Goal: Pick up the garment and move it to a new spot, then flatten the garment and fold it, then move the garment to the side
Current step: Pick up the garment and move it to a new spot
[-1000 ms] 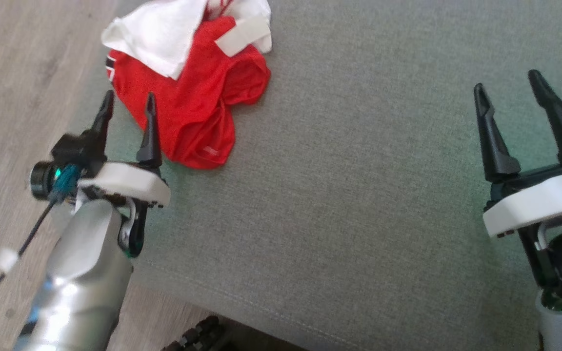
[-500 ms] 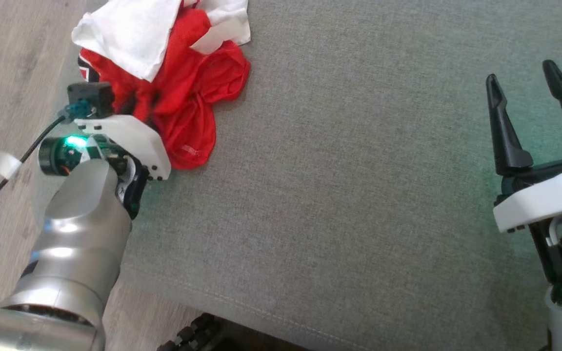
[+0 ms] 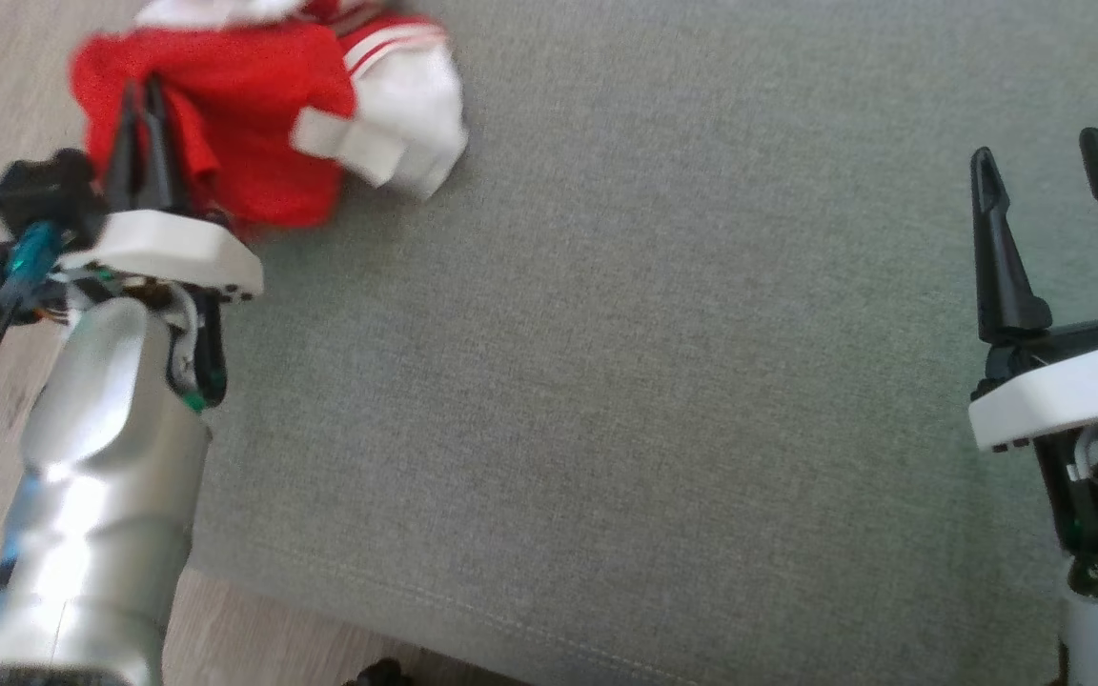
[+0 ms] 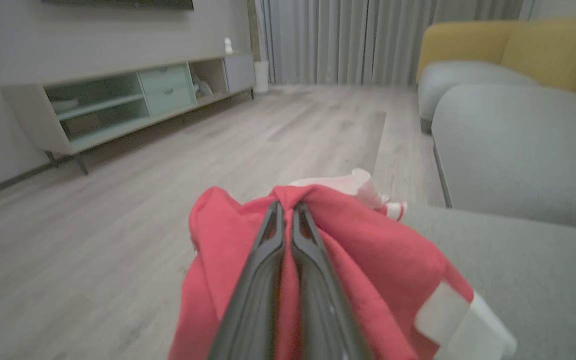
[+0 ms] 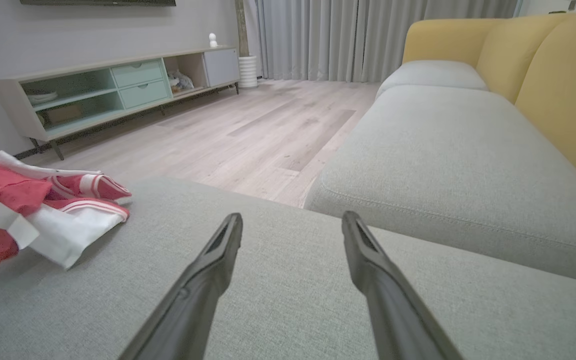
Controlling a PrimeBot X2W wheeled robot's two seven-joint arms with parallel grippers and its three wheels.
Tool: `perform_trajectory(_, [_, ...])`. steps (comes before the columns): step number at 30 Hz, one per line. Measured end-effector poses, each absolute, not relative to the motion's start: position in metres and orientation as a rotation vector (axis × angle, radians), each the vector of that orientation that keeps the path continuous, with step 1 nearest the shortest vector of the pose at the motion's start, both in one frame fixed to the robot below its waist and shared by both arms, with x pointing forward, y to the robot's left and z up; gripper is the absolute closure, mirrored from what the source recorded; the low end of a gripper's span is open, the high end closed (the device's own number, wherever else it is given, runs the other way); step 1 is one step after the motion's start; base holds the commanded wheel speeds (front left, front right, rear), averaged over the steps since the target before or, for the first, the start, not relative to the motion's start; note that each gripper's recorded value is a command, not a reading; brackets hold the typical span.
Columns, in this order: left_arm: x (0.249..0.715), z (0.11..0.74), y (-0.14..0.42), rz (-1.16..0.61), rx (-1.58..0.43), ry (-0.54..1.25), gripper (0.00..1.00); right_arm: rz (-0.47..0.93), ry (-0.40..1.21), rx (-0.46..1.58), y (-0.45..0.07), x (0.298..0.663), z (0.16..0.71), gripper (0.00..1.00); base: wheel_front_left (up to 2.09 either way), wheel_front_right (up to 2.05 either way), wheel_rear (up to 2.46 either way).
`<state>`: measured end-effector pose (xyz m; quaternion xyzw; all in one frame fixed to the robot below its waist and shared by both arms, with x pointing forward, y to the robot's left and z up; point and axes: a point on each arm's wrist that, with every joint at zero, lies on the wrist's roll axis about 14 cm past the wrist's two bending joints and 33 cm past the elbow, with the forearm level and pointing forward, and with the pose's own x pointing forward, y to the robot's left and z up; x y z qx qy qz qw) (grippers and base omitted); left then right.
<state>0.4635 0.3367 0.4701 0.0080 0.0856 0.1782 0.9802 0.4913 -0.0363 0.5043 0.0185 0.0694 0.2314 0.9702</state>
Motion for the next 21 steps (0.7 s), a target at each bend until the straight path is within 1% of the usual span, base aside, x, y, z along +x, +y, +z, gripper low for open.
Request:
perform_trajectory(4, [0.450,0.513,0.336,0.382,0.025,0.006,1.00,0.460,0.099,0.050,-0.037,0.486,0.520,0.00,0.00,0.00,0.00])
perform_trajectory(9, [0.422,0.522,0.322,0.371,0.023,-0.060,1.00,0.450,0.061,0.064,-0.042,0.476,0.533,0.00,0.00,0.00,0.00])
perform_trajectory(15, [0.415,0.517,0.284,0.287,-0.015,-0.071,1.00,0.416,0.034,0.075,-0.057,0.463,0.542,0.00,0.00,0.00,0.00])
perform_trajectory(21, [0.432,0.503,0.220,0.101,-0.061,-0.018,1.00,0.351,0.024,0.088,-0.083,0.451,0.546,0.00,0.00,0.00,0.00])
